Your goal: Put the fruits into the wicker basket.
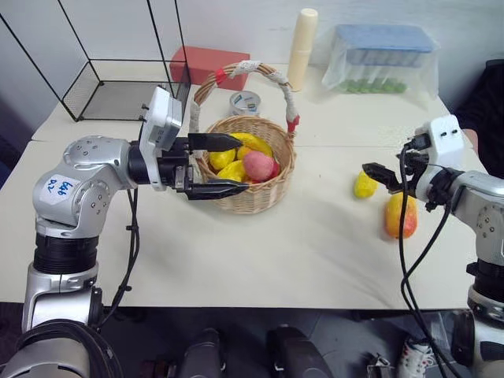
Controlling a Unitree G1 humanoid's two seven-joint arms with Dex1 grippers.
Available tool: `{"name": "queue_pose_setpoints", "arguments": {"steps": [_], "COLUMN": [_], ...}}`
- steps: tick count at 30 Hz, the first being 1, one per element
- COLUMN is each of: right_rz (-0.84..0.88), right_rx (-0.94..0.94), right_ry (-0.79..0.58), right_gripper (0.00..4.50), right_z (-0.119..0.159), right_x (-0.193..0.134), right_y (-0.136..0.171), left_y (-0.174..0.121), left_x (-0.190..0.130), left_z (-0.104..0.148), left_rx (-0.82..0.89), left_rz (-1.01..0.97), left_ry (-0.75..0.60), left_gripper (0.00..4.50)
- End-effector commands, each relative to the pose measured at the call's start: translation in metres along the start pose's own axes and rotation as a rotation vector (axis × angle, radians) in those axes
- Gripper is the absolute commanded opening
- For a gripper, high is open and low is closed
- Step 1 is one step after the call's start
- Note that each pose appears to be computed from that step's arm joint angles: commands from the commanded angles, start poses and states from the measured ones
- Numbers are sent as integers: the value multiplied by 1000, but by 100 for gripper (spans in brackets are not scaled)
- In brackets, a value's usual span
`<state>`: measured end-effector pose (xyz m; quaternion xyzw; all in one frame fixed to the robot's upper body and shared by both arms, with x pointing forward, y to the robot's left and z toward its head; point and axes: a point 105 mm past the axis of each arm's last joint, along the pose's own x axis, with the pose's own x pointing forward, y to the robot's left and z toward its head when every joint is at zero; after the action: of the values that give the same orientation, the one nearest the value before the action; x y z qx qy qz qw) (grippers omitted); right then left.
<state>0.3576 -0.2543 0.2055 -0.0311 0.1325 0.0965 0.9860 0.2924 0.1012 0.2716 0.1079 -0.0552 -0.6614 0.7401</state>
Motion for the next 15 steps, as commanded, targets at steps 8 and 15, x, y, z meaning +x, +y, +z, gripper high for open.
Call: {"name": "queue_pose_setpoints", "arguments": {"steps": [8,15], "right_rz": [6,28], "right_rx": [257,210], "right_ry": [76,60], "right_gripper": [447,284], "right_z": [-30,-32], "right_x": [46,51], "right_y": [-1,0], "left_y": [-4,-6], "left_x": [12,9], "left_z": [17,17], "left_rx": [56,64], "left_rz": [-47,-32], "left_ry": [-40,-32], "left_gripper": [450,450]}}
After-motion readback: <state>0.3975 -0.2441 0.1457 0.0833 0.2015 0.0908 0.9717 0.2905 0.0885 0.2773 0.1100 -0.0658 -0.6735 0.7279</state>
